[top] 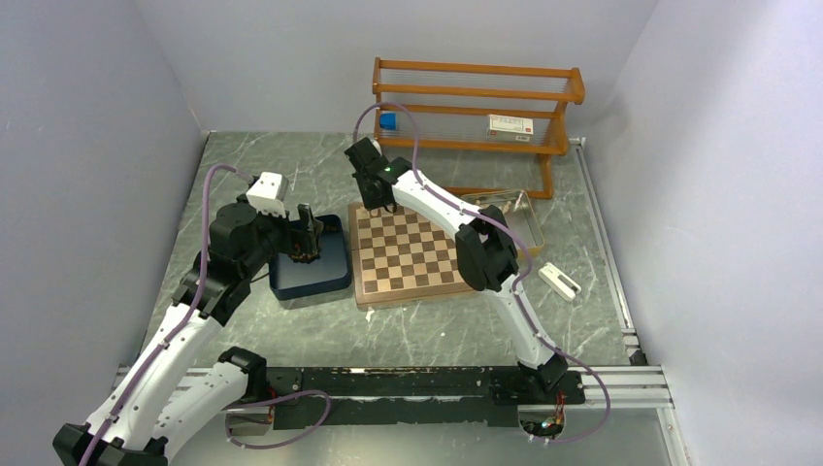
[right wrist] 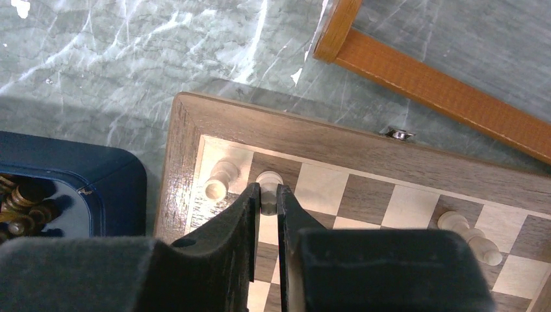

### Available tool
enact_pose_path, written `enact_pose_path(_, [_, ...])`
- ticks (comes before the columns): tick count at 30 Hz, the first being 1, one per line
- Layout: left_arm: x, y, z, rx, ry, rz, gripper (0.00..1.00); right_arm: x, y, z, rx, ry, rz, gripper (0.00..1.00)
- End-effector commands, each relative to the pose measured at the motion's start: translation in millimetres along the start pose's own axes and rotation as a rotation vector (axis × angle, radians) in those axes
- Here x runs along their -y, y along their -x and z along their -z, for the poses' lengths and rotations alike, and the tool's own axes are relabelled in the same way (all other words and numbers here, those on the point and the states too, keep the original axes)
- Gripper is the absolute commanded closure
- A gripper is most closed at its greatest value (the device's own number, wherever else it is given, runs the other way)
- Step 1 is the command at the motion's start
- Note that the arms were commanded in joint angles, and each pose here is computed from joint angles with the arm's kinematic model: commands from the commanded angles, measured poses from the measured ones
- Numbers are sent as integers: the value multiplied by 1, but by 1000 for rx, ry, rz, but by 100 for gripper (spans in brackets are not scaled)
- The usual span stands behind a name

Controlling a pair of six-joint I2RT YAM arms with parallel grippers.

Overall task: Set up the chess pieces on the board
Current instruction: Place the chess piece on the chessboard.

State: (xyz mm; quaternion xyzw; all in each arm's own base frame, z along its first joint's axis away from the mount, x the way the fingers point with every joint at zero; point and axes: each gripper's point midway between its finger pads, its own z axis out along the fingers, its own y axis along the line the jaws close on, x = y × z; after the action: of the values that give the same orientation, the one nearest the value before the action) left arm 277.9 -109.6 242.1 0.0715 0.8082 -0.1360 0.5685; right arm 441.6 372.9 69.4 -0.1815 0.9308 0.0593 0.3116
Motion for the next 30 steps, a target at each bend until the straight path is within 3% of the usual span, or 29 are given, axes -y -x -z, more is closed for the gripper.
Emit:
enact_pose_path(1, [2, 13, 3, 38, -3, -14, 0, 2, -18, -10, -56, -20, 9, 82])
enact_pose_path(21, [1, 14, 5, 45, 0, -14, 0, 2, -2, 3, 1, -7, -4, 69])
enact_pose_path(30, [1, 14, 5, 45, 2, -13, 0, 4, 25, 31, 93, 7, -32, 66])
